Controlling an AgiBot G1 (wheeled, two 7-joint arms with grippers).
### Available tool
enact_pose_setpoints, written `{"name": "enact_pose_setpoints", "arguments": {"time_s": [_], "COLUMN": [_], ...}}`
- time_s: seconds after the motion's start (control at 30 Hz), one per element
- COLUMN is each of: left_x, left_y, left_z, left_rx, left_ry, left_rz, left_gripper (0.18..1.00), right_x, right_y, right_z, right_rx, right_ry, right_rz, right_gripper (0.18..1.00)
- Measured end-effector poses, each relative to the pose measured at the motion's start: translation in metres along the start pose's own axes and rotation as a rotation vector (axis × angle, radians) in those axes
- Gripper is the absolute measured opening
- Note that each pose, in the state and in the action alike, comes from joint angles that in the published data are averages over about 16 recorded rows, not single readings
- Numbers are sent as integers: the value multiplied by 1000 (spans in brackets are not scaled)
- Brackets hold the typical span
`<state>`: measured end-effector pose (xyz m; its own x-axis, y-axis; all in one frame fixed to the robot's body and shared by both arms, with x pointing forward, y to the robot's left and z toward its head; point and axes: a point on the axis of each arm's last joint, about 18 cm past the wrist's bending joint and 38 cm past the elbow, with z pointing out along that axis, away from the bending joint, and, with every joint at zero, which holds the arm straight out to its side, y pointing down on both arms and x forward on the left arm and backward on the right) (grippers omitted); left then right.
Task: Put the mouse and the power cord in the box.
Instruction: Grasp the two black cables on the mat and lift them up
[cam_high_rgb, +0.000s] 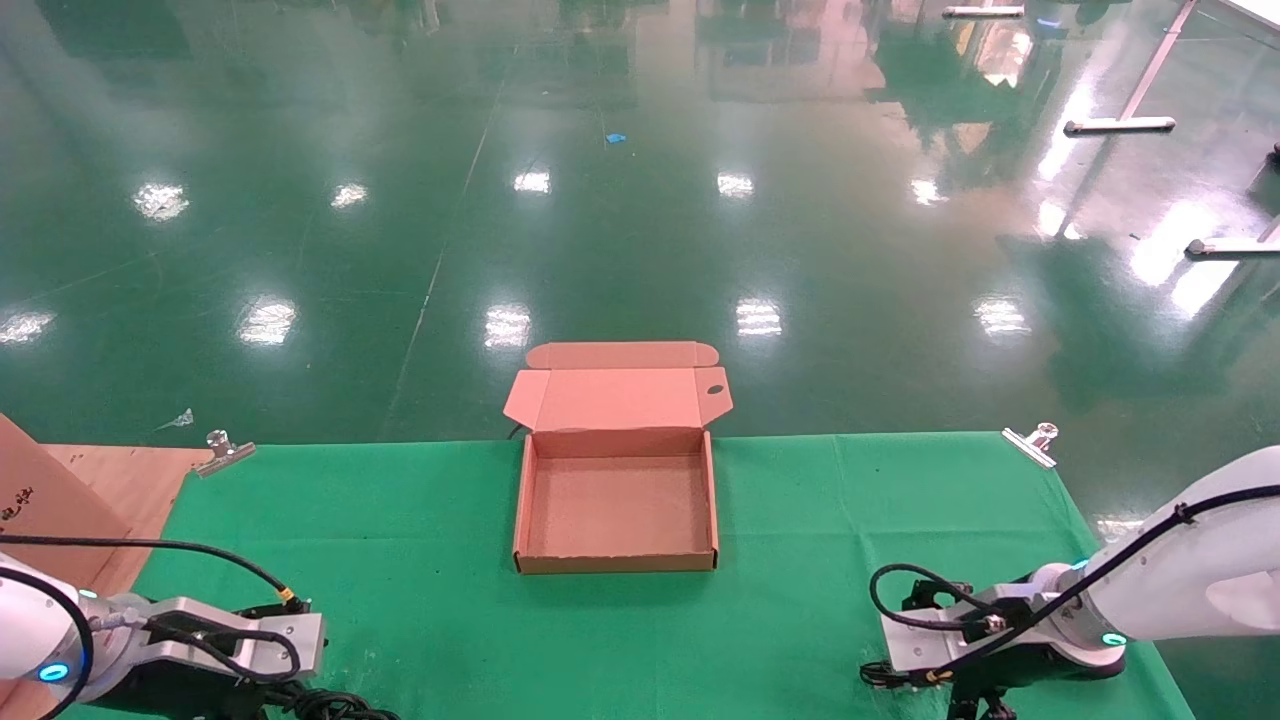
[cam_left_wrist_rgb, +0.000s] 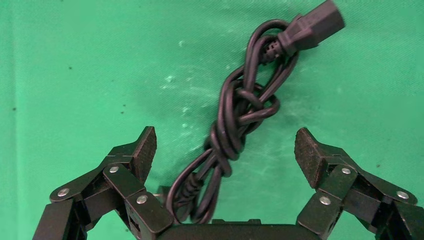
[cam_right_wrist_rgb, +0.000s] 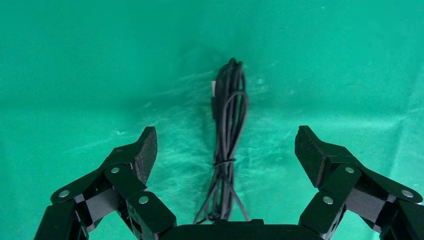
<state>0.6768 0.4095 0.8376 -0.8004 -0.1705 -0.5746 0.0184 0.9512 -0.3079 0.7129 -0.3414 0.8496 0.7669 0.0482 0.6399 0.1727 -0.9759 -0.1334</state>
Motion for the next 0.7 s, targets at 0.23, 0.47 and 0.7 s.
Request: {"name": "enact_pose_setpoints", "arguments": {"time_s": [0.23, 0.47, 0.7], "left_x": [4, 6, 7], "left_y": [1, 2, 4], "left_z": [4, 8, 10], "left_rx": [10, 11, 10], "left_ry": [5, 3, -3], "left_rz": [-2, -1, -5], "left_gripper": [999, 983, 925], "right_x": [-2, 2, 5], "right_y": [1, 0, -3], "right_z": [3, 5, 7], "right_rx": [2, -2, -8], "right_ry": [-4, 7, 18], "right_rz": [2, 2, 0], "right_gripper": [998, 979, 919]}}
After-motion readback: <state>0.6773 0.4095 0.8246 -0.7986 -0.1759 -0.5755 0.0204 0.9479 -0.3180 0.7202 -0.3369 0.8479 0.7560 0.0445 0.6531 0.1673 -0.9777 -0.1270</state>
